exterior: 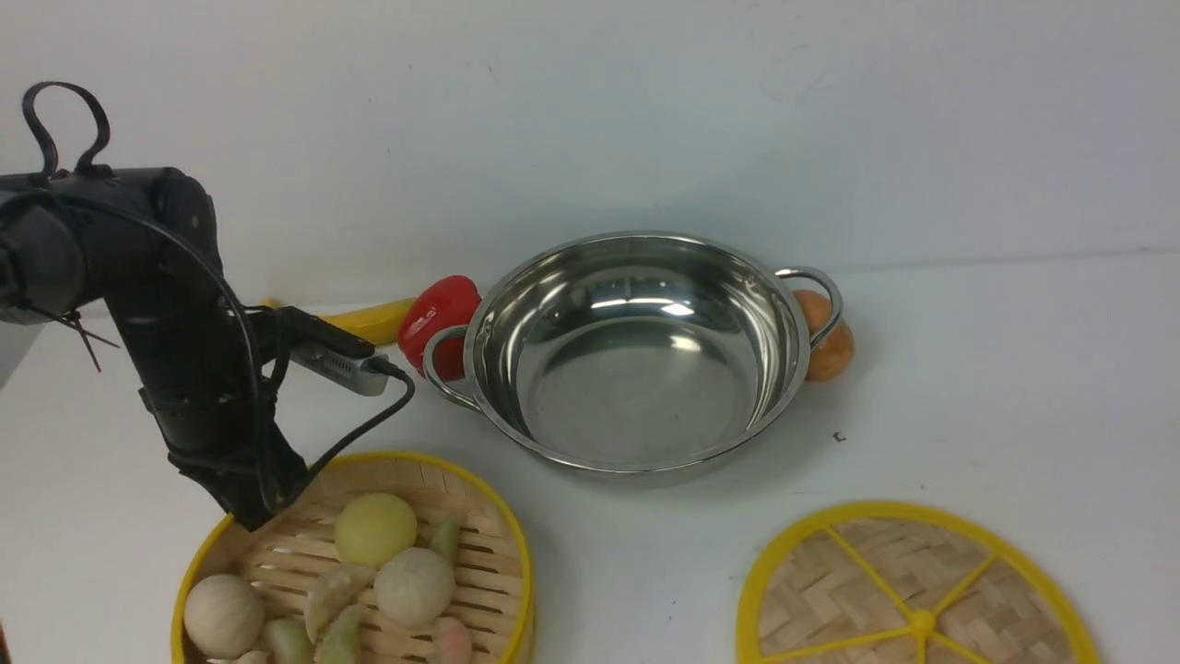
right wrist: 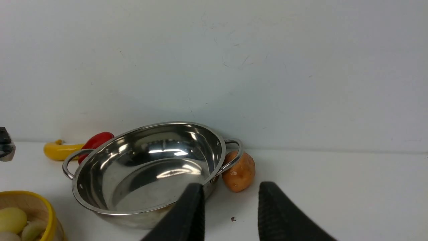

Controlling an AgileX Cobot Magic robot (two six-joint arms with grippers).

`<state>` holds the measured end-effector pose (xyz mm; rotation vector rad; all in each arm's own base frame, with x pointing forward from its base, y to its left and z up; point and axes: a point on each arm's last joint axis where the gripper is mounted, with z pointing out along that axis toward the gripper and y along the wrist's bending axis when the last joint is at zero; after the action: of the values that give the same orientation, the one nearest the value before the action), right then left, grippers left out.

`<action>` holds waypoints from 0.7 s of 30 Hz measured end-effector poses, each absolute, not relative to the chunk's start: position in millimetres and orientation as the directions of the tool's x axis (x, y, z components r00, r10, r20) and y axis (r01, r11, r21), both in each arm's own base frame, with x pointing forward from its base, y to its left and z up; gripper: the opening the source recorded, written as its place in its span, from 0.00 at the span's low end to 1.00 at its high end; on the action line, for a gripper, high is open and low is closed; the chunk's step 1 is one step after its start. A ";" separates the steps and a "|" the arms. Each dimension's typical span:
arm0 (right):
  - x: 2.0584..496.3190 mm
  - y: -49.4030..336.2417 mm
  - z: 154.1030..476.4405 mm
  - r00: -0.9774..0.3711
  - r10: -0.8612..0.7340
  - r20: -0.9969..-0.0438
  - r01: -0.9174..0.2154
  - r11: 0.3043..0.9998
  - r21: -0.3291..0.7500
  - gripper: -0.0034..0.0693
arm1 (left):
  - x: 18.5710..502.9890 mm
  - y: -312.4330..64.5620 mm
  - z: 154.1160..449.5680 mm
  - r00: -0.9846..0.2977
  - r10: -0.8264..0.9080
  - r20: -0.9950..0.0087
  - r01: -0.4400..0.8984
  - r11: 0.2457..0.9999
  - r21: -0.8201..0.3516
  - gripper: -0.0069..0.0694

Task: Place the steamer in the pot on the white table, and put the lid on the steamer.
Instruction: 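Grasp the rim of the steamer basket holding the buns with the left gripper, then place the bamboo steamer basket with dumplings into the steel pot with the left gripper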

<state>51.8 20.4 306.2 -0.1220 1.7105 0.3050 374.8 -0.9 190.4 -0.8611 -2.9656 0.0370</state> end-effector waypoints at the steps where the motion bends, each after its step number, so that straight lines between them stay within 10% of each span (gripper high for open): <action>1: 51.8 20.4 306.2 -0.164 0.091 -0.982 -0.253 0.958 0.131 0.38 | 377.6 -1.0 194.0 -0.835 0.550 0.030 0.549 0.835 -0.031 0.16; 21: 51.8 20.3 306.2 -0.163 0.088 -0.983 -0.253 0.959 0.128 0.38 | 378.8 -9.2 240.4 -0.782 0.608 -0.138 0.616 0.788 -0.016 0.16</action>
<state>51.8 20.3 306.2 -0.1255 1.7102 0.3014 378.8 -9.2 240.4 -1.0617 -3.0880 0.0985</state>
